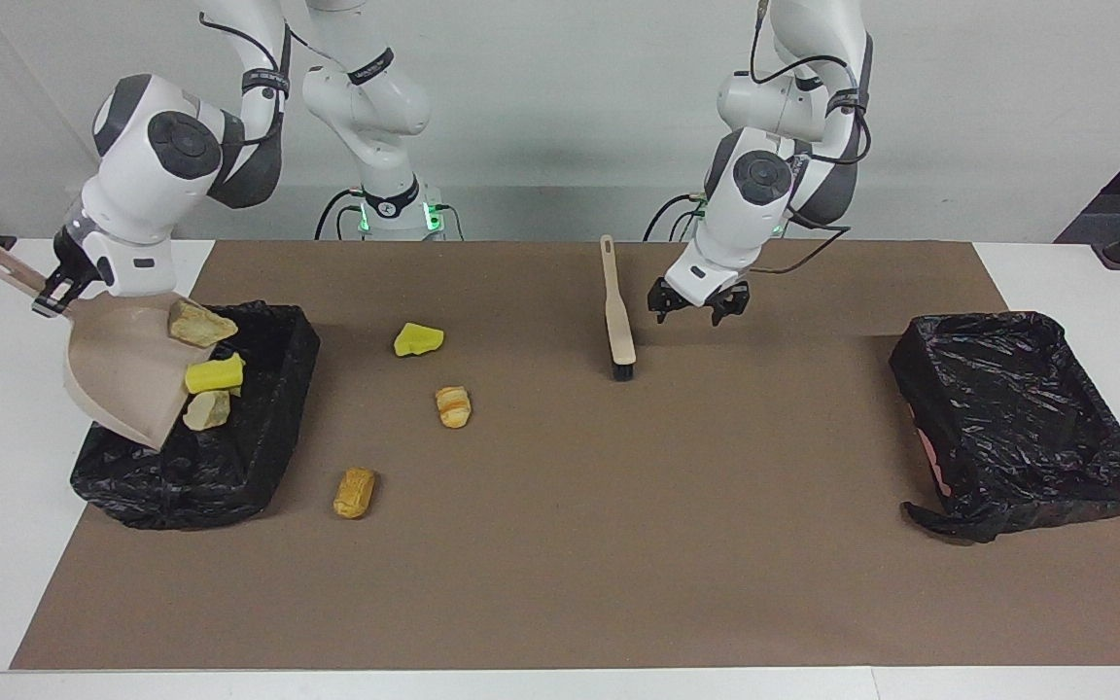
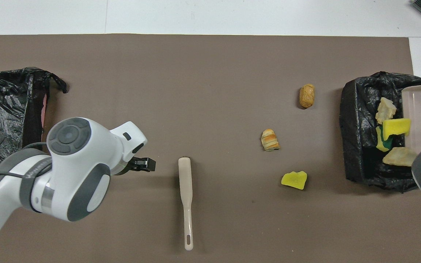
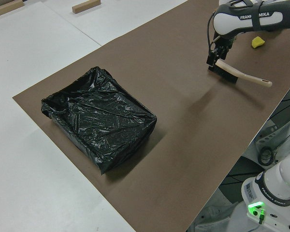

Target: Sweep and dump trash in bin

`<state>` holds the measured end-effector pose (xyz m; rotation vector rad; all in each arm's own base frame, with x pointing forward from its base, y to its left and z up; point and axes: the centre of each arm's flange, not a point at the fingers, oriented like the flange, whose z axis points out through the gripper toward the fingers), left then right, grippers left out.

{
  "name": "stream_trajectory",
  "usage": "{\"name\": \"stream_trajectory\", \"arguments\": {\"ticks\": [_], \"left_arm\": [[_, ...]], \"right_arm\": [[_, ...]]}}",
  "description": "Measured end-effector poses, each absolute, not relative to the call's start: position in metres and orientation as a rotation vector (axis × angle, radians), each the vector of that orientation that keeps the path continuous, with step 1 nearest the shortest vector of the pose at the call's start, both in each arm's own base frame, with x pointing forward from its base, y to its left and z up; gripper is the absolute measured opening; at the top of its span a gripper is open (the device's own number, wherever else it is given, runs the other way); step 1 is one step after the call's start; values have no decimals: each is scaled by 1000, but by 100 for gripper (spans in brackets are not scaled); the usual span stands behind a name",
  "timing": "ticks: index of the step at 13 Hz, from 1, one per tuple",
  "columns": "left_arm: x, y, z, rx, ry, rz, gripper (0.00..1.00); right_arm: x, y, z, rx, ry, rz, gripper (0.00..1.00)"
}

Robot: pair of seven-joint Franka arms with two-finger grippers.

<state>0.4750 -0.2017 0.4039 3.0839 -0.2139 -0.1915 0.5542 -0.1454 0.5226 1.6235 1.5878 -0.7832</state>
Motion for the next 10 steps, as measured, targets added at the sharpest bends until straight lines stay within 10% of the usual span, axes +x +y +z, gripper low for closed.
{"name": "stream_trajectory", "arguments": {"ticks": [10], "left_arm": [[516,-76,545,3107,-352,-173,100]], "right_arm": [[565,-114,566,1504,1512,-823,32]]}}
